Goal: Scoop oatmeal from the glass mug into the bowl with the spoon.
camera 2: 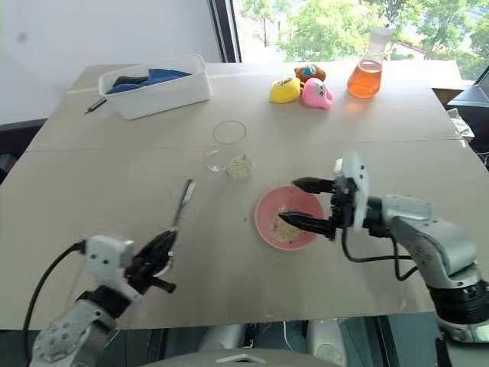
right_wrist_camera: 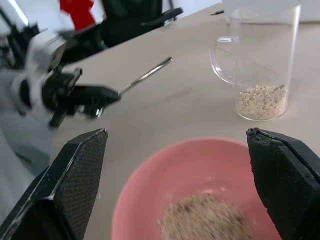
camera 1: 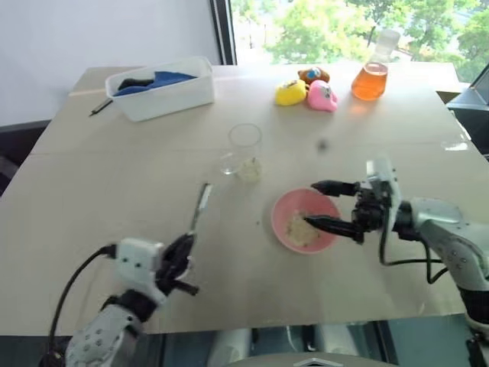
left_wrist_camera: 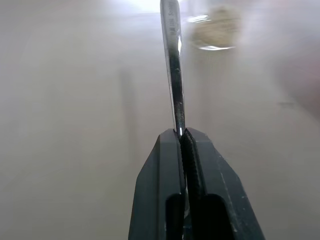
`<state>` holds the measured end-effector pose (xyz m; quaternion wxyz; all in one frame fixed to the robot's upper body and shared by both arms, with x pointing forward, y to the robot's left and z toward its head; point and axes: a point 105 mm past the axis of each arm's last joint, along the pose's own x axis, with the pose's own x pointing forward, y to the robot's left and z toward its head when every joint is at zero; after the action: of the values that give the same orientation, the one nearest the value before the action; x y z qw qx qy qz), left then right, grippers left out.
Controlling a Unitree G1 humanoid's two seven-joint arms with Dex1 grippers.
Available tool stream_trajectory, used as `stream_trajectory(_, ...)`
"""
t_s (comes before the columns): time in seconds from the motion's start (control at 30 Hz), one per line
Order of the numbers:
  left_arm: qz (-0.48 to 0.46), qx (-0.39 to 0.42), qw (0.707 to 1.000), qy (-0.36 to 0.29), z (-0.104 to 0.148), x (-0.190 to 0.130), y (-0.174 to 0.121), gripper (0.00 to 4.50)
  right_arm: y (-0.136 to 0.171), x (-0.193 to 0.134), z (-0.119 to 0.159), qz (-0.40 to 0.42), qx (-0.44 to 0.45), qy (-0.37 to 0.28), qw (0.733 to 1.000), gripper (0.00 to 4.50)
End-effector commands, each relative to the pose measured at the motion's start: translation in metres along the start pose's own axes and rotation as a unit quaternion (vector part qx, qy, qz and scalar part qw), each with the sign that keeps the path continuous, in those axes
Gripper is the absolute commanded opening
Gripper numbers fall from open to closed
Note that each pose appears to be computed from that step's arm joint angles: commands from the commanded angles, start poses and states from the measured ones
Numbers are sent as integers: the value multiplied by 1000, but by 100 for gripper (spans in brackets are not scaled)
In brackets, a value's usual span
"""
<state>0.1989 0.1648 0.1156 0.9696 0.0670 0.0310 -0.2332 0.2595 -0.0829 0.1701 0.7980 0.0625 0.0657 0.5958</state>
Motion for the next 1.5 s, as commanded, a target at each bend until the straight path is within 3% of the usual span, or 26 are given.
stream_trajectory(0.03,-67,60,995,-37,19,9,-19,2,17,17,17,18,44,-33,998,450)
stream_trajectory(0.27,-135,66,987,-53,20,24,-34,2,33,41,18,9,170,-65,983,450)
stream_trajectory(0.6,-171,58,981,-69,18,32,-37,2,24,63,5,-45,210,-52,975,450)
stream_trajectory(0.83,-177,52,980,-71,15,31,-36,2,21,70,13,-47,213,-72,973,450)
stream_trajectory(0.97,-178,50,980,-73,17,31,-38,0,21,70,14,-45,213,-70,974,321)
stream_trajectory(1.17,-177,43,980,-77,19,32,-40,0,21,70,13,-47,212,-65,974,15)
stream_trajectory(1.43,-140,38,987,-73,17,33,-28,0,16,66,18,-55,207,-66,975,7)
stream_trajectory(1.5,-133,34,988,-74,16,33,-26,71,13,66,20,-60,210,-73,973,0)
